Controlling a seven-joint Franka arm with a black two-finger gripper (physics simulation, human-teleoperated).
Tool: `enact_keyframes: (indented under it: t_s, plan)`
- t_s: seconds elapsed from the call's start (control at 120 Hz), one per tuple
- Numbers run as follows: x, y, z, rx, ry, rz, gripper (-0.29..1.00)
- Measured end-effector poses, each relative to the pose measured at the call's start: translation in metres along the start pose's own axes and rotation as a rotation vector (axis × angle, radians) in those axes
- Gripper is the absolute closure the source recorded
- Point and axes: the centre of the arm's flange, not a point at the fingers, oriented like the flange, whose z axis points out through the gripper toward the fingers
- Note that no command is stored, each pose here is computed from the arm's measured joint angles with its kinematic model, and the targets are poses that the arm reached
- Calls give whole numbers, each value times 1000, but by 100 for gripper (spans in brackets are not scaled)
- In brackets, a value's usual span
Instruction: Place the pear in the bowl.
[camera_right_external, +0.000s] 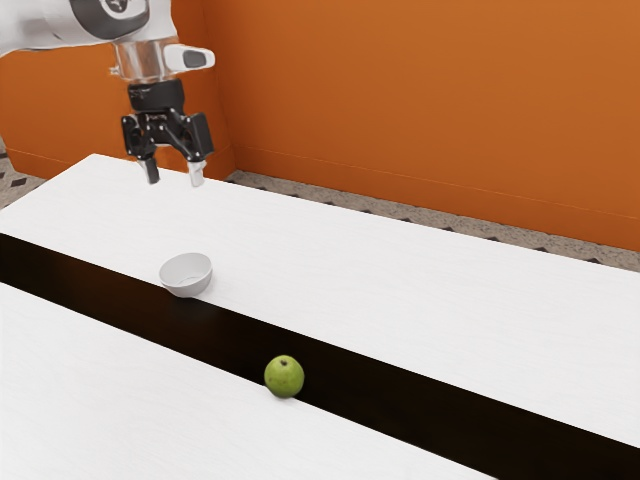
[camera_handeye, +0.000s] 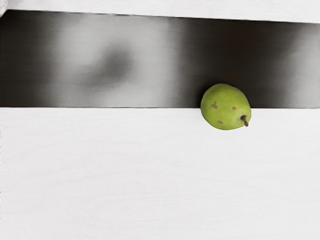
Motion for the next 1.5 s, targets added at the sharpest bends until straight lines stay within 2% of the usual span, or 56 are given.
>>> enact_keyframes:
  t_s: [0.1,0.158,0.283,0.483,0.658,0.817,1.5]
  plan:
    - [9,1,-1,12,67,8,2]
    - [17,3,12,18,65,4,2]
    - [61,28,80,42,-32,12,2]
    - [105,62,176,86,-158,-5,2]
    - [121,88,242,125,-246,-49,2]
    - [127,114,296,121,-317,-116,2]
    - [129,96,367,98,-425,-404,6]
